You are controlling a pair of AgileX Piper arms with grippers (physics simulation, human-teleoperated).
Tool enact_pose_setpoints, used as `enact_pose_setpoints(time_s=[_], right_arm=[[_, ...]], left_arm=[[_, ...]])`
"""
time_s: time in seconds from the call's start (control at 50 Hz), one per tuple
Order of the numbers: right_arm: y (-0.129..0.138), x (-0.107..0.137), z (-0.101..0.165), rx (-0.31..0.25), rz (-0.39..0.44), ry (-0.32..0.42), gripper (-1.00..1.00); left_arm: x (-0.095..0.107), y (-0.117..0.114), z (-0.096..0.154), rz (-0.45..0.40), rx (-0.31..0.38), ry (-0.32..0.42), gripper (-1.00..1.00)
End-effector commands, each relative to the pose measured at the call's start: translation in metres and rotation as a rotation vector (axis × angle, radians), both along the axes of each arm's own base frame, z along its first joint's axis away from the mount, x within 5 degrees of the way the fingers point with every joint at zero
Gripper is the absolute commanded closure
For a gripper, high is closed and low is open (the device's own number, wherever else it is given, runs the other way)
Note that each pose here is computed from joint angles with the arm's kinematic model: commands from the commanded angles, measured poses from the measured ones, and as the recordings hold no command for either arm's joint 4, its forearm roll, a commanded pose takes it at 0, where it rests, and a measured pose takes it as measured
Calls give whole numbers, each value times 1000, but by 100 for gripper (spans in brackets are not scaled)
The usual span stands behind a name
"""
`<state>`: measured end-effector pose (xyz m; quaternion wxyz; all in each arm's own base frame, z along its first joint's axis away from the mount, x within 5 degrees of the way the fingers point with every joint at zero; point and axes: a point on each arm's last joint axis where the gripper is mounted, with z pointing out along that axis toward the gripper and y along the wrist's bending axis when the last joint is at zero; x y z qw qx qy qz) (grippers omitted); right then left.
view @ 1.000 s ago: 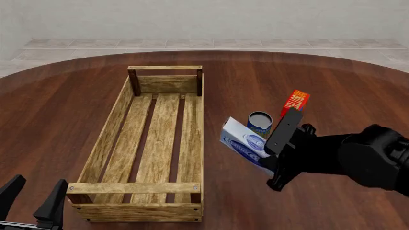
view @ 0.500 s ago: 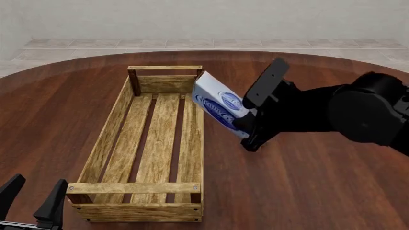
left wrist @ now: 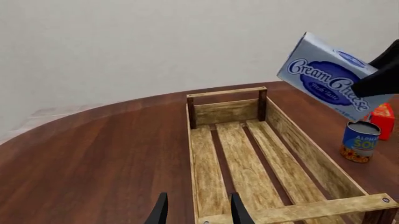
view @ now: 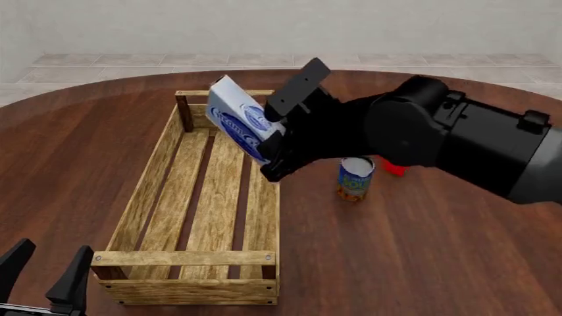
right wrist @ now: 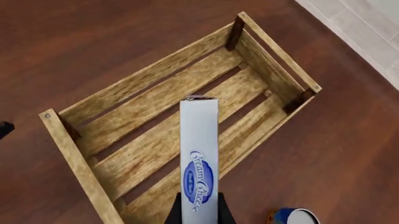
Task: Pick up the cream cheese and put it in the tray.
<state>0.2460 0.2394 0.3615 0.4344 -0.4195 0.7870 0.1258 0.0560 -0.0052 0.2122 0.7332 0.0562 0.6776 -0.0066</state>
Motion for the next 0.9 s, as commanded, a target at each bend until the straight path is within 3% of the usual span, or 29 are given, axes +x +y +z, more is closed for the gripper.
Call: enact_pose_setpoints(time_s=[0.02,0.4,0.46,0.9], right_arm=[[36,5,-6,26,31,30,100],[73,21,-56,-15,35,111,100],[81,23,-78,-59,49,136,100],[104,46,-114,-129,49,190,100]], left_arm=[[0,0,0,-4,-4,0,-100],[0,0,0,-6,-12,2,-100],[0,0,0,-8,-12,1,-100],[0,-1,0,-16,-11,2,-100]])
